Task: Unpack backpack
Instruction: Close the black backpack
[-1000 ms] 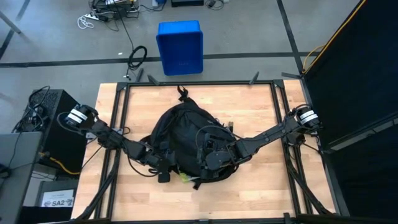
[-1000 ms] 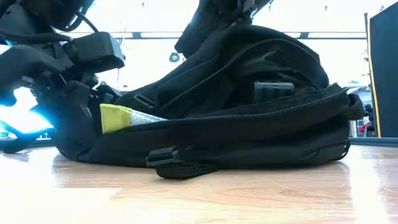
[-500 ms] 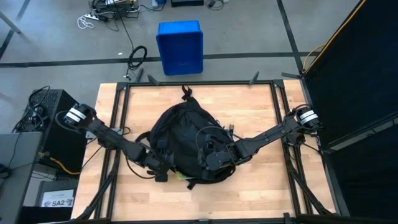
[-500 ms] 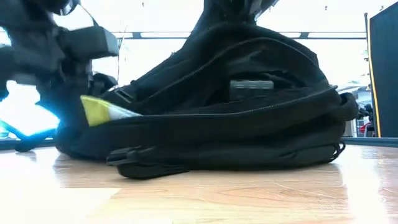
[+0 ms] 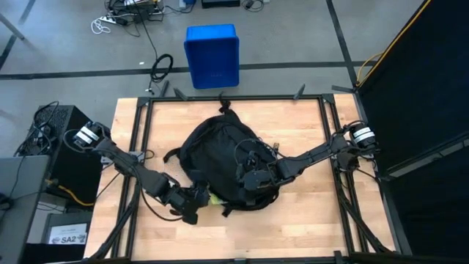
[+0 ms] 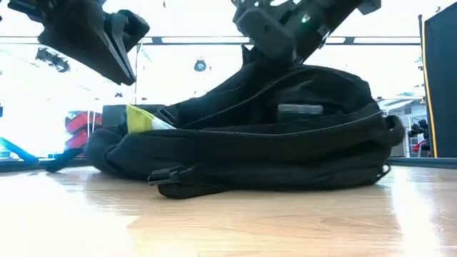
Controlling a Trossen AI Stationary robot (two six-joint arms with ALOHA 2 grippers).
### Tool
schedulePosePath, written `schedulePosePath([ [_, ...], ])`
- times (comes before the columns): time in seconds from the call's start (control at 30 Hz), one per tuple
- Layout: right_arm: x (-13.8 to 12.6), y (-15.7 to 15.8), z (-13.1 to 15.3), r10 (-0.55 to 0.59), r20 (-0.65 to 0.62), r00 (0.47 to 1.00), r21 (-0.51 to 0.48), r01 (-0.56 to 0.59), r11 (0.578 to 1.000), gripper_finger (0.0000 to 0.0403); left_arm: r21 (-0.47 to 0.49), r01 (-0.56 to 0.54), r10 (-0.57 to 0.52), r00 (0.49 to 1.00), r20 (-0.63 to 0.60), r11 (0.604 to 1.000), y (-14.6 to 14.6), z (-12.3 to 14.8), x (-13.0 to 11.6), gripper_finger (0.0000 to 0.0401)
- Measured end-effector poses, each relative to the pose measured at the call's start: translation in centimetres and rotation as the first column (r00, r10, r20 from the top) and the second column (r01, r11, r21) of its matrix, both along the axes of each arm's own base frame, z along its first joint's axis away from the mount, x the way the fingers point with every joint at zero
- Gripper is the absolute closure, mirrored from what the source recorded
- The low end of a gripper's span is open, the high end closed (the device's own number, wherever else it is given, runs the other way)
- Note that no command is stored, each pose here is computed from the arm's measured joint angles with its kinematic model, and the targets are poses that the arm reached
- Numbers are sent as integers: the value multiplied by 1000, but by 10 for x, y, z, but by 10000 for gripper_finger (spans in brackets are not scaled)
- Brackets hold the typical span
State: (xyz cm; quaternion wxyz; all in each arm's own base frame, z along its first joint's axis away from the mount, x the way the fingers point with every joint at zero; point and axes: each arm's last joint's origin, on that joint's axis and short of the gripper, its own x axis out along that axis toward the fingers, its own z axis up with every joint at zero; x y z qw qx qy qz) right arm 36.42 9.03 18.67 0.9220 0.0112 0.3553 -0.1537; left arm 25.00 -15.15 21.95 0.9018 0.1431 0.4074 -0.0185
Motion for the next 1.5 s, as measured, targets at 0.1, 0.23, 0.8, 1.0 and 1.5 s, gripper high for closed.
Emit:
schedulePosePath([
  [0.1, 2, -8, 0, -24, 3, 1000, -4, 24, 1000, 233, 9, 6, -6, 1000, -19, 1000, -2, 1, -3, 400],
  [0.23, 3, -10, -1, -27, 4, 1000, -7, 27, 1000, 234, 59, -107, 114, 986, -125, 992, 11, -10, -12, 400],
  [0.8, -2, 13, -3, 95, -8, 995, 51, -95, 994, 239, -261, -275, 311, 944, 110, 925, 94, -47, -51, 386],
  [1.0, -1, 12, -3, 107, -9, 994, 66, -107, 992, 246, -437, -301, 379, 920, 102, 847, 116, -66, -65, 371],
  [1.5, 4, 5, -1, 138, 13, 990, 124, -139, 983, 256, -610, -251, 364, 929, 66, 751, 130, -86, -50, 238],
])
